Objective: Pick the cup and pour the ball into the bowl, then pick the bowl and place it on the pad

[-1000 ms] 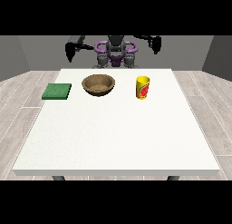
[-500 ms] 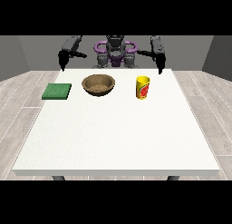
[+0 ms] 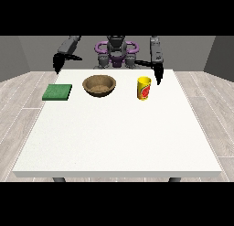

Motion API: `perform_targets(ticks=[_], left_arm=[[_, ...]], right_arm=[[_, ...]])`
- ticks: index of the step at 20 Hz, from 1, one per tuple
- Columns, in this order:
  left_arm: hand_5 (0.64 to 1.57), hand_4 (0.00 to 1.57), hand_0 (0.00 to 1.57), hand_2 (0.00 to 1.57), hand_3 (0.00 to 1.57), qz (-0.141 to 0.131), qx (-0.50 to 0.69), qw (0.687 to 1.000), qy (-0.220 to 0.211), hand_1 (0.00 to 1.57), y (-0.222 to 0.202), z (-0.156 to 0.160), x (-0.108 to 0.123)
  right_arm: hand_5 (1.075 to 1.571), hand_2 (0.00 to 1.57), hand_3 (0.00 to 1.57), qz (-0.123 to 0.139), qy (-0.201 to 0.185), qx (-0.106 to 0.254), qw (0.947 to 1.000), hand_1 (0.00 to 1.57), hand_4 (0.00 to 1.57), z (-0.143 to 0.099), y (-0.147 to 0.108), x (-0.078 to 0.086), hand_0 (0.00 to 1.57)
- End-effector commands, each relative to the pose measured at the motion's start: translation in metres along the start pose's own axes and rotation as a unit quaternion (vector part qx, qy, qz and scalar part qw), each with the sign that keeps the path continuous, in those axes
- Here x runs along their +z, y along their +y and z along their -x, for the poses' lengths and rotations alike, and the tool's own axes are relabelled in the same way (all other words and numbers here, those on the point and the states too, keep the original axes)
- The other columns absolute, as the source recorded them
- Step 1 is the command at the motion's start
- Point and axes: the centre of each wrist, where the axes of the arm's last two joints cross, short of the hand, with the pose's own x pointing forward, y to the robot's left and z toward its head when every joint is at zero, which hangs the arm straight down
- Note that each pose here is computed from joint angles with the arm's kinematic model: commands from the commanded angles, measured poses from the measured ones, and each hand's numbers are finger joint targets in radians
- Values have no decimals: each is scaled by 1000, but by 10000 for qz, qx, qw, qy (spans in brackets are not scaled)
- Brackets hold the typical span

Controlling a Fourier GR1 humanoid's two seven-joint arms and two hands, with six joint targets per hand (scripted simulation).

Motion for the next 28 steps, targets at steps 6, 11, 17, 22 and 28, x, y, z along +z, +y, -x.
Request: perform_targets(ticks=[6,11,17,22,28], left_arm=[[1262,0,0,0,0,-209,66,9995,-220,0,1,40,9],[1238,0,0,0,0,-430,-51,9983,-386,0,11,38,-14],[1514,822,1309,1571,1571,-659,-1929,9784,-339,1309,8,46,3],[1505,879,1343,1571,1571,-949,-2193,9706,-281,1343,17,48,-7],[1532,989,1348,1571,1571,-384,-2925,9552,-227,1348,-26,34,-19]], right_arm=[[1559,0,0,-145,-268,-36,9995,0,0,-13,-20,-9,0],[1560,0,0,-259,-528,-113,9982,0,0,-19,-16,-21,0],[1559,0,0,-352,-586,-140,9976,0,0,-25,-43,-22,0],[1556,0,0,-384,-622,-32,9973,0,0,-51,-62,-26,0],[1556,0,0,260,242,16,9994,0,0,-8,-92,-3,0]])
